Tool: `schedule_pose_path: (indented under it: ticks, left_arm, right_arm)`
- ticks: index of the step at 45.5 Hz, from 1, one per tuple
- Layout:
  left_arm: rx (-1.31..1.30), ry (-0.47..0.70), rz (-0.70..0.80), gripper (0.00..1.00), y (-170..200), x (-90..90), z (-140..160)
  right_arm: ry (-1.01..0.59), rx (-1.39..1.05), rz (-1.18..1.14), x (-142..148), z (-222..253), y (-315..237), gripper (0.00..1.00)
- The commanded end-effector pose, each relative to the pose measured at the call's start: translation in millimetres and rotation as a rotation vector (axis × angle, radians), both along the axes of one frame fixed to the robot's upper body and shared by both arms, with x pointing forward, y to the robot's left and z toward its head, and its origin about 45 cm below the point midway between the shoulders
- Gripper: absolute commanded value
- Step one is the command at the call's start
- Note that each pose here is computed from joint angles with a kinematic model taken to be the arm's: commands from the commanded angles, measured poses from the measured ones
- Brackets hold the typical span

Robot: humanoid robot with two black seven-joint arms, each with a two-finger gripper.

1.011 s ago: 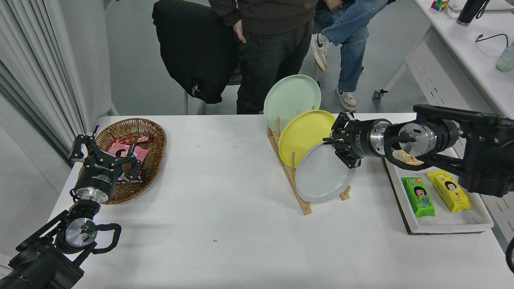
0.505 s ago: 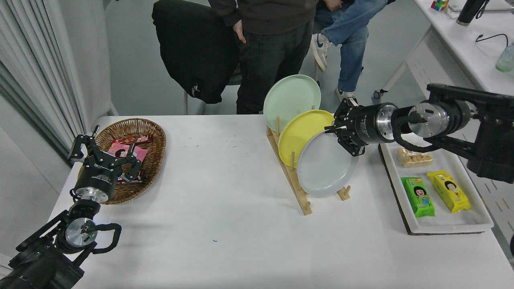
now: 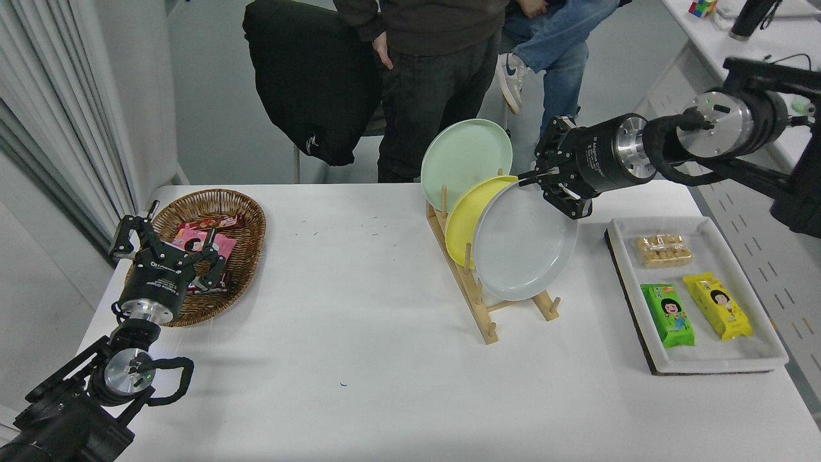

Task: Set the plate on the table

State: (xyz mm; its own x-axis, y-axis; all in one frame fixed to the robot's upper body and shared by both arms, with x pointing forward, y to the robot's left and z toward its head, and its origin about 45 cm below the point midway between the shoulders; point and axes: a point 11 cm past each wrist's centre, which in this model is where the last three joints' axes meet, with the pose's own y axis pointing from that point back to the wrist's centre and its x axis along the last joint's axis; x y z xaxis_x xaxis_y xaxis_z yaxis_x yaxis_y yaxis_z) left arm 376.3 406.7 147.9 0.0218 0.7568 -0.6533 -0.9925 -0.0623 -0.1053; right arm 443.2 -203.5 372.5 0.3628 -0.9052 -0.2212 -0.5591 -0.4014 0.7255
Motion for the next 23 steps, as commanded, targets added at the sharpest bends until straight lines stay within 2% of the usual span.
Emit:
schedule_pose_path:
  ticks: [1,23]
  left_arm:
    - [0.0,0.0,0.0,0.98,0,0.0,0]
    - [0.0,0.0,0.0,0.98,0,0.0,0]
  right_arm:
    - [-0.015,0.048,0.015,0,39,13,0.0]
    - [0.069,0.178,0.004,-11,70,59,0.0]
